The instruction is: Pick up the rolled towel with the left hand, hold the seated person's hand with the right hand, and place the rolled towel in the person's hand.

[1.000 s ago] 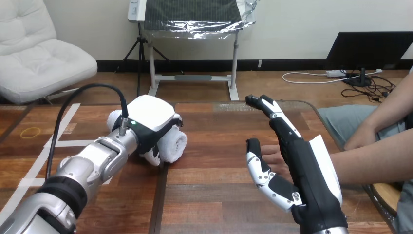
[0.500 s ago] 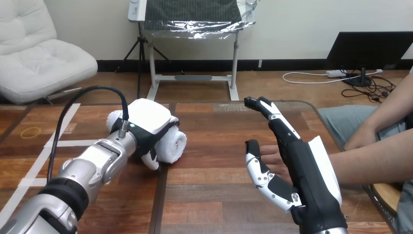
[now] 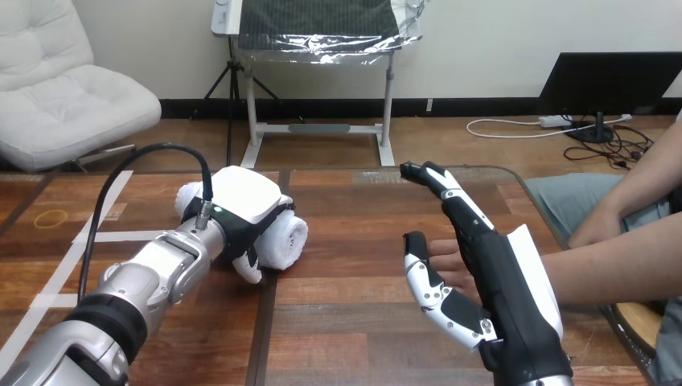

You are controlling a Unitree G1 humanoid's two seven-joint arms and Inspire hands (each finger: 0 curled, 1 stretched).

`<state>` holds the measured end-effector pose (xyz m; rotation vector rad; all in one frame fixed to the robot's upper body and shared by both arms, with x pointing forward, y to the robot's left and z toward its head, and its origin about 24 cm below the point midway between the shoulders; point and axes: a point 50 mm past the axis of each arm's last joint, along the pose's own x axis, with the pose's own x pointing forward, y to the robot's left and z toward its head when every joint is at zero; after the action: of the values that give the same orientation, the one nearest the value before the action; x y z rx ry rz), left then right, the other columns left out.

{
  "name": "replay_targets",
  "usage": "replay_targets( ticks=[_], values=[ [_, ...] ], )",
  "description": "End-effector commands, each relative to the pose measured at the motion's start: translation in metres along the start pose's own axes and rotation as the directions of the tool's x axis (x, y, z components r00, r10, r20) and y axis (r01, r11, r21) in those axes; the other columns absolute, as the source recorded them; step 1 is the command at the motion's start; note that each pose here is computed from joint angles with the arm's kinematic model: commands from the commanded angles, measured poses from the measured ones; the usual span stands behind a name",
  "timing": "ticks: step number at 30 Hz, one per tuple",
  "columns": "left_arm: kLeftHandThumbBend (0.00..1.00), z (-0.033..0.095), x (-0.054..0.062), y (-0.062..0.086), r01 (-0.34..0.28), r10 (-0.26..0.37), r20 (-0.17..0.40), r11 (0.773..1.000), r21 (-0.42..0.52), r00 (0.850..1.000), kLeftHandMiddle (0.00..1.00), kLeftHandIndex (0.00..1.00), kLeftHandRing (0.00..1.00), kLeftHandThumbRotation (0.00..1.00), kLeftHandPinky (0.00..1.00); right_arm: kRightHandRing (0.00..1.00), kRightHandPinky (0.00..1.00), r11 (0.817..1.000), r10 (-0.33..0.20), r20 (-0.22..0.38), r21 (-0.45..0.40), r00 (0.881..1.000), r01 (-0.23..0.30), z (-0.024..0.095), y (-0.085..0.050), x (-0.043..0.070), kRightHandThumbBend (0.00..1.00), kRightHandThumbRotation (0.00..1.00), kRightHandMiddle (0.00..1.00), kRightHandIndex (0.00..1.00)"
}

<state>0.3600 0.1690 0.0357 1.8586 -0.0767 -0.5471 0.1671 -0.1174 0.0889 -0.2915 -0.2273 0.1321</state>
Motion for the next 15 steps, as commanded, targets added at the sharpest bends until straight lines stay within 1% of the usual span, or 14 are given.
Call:
replay_targets(
  ticks=[1,6,9,15],
  values=[
    [0.86,0.0019,0.0031,0.0068,-0.031,0.031,-0.002,0.999,0.021,1.000,0.88,0.89,0.86,0.28,0.85,0.95,0.98,1.000,-0.021,0.079,-0.009,0.997,0.021,0.0160,-0.0066,0.0046,0.00,0.00,0.95,0.86],
    [0.86,0.0021,0.0025,0.0054,-0.042,0.042,0.002,0.999,0.022,0.999,0.89,0.89,0.88,0.28,0.87,0.95,0.98,1.000,-0.018,0.074,-0.006,0.997,0.019,0.0157,-0.0067,0.0044,0.00,0.00,0.95,0.86],
    [0.86,0.0022,0.0025,0.0045,-0.047,0.047,0.001,0.998,0.039,0.999,0.90,0.90,0.88,0.29,0.87,0.95,0.98,1.000,-0.017,0.073,-0.001,0.997,0.017,0.0154,-0.0067,0.0044,0.00,0.00,0.95,0.86],
    [0.84,0.0034,0.0022,0.0027,-0.089,0.089,-0.002,0.996,0.022,0.996,0.88,0.88,0.87,0.27,0.86,0.95,0.98,1.000,-0.016,0.073,-0.007,0.997,0.016,0.0152,-0.0069,0.0045,0.00,0.00,0.95,0.85]
  ],
)
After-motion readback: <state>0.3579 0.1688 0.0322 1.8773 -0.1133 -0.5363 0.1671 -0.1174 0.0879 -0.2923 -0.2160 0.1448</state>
